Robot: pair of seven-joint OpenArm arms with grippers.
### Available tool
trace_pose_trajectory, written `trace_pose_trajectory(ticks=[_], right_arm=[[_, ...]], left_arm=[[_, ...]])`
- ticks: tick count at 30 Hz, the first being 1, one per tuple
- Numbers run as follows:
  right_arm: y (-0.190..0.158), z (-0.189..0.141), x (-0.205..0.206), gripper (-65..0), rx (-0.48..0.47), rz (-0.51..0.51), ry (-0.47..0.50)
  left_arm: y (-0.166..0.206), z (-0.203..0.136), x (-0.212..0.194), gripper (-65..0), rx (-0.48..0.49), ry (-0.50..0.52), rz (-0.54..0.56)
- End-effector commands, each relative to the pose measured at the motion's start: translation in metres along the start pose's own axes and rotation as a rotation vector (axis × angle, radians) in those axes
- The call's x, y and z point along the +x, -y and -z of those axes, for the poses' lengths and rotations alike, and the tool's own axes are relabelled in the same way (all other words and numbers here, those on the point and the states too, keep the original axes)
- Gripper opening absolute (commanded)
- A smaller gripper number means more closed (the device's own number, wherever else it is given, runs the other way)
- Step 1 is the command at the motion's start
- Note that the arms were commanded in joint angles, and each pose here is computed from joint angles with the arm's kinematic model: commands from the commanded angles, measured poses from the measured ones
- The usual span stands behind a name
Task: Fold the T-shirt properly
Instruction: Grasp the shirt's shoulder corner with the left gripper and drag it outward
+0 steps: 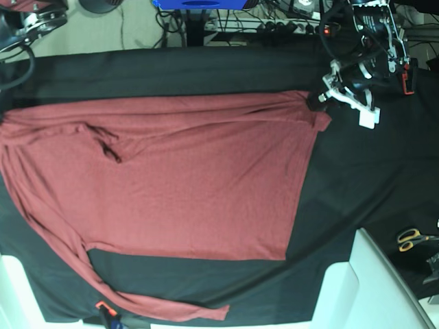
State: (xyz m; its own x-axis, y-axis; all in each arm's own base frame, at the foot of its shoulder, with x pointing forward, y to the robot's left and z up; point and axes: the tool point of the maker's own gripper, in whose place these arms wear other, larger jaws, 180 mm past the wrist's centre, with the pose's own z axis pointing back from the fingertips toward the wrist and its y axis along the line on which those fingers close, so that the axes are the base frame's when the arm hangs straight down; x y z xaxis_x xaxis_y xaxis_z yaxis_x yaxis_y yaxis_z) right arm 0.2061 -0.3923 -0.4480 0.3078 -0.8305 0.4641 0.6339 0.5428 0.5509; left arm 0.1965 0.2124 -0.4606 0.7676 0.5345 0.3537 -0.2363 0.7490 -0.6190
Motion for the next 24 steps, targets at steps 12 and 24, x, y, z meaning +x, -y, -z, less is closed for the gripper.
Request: trace_pose_trajectory(ticks=[12,24], right_arm=[[0.03,-0.022,-0.001,-64.8,-0.062,-0.035,-0.02],[0.059,-0.042,-0.012,-64.8,-0.116,0.01,-0.04]], left_arm=[[-0.022,-0.025,0.0,-65.0,0.054,-0.011,0.041],[-0.021,-0.043,-0.014,-65.0,0.077,-0.029,0.087]])
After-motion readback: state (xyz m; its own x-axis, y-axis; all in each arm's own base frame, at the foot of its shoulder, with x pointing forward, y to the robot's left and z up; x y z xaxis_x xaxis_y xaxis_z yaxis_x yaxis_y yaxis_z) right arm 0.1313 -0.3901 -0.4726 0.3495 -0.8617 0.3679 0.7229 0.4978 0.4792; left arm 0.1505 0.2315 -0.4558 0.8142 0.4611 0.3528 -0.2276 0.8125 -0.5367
